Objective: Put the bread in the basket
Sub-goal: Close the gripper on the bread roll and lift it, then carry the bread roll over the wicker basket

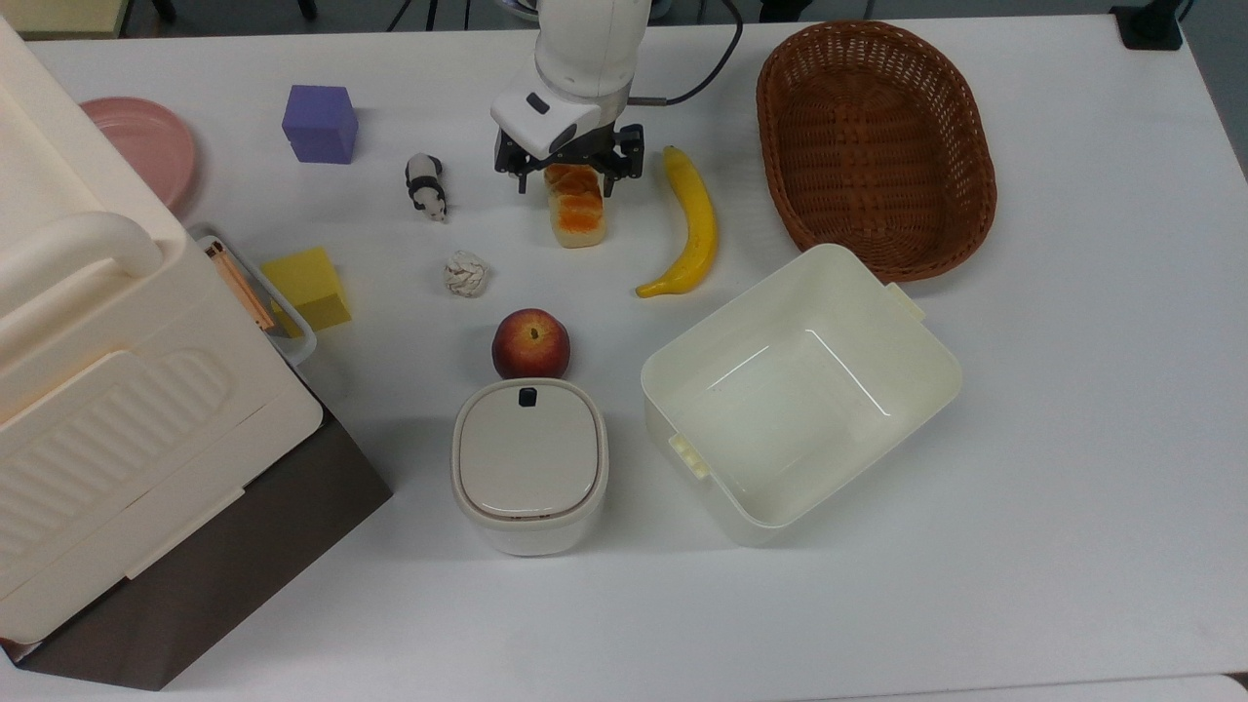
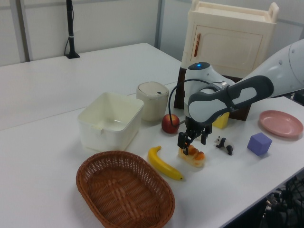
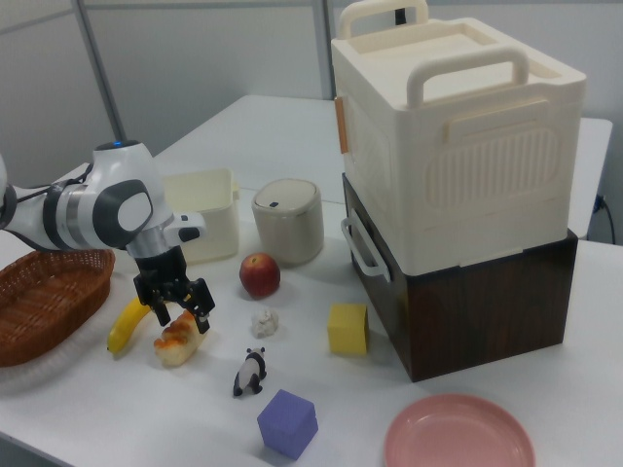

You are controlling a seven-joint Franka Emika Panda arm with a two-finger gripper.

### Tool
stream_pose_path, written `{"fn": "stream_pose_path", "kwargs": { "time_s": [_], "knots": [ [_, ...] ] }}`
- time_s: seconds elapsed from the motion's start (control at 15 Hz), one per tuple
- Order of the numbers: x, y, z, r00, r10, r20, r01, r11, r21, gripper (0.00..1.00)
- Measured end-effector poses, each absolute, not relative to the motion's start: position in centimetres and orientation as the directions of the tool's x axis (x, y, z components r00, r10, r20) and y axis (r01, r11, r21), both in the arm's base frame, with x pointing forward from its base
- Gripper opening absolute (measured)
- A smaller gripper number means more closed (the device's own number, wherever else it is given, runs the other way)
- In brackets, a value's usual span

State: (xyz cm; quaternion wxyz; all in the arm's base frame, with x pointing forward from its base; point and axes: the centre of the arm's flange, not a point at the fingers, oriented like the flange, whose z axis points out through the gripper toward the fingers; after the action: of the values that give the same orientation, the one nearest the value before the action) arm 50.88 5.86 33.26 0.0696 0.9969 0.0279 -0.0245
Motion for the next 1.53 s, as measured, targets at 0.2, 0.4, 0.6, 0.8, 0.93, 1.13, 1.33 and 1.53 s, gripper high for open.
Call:
{"fn": "stream_pose_path", "kwargs": {
  "time_s": [0.2, 0.4, 0.6, 0.8, 0.93, 1.13, 1.33, 1.53],
  "knots": [
    [51.0, 5.6, 32.3, 0.997, 0.048, -0.061, 0.056, -0.989, 0.137, 1.00],
    [51.0, 5.6, 31.6, 0.996, 0.048, -0.075, 0.058, -0.989, 0.138, 0.96],
    [51.0, 5.6, 31.3, 0.994, 0.070, -0.081, 0.082, -0.984, 0.161, 0.74],
    [51.1, 5.6, 31.2, 0.993, 0.088, -0.081, 0.101, -0.979, 0.177, 0.37],
    [51.1, 5.6, 31.2, 0.993, 0.088, -0.080, 0.101, -0.979, 0.178, 0.21],
    [51.3, 5.6, 31.5, 0.994, 0.085, -0.074, 0.097, -0.979, 0.178, 0.19],
    [52.9, 5.6, 34.1, 0.997, 0.066, -0.027, 0.070, -0.981, 0.180, 0.19],
    [54.4, 6.5, 40.0, 0.999, 0.044, -0.027, 0.049, -0.980, 0.194, 0.19]
  ]
}}
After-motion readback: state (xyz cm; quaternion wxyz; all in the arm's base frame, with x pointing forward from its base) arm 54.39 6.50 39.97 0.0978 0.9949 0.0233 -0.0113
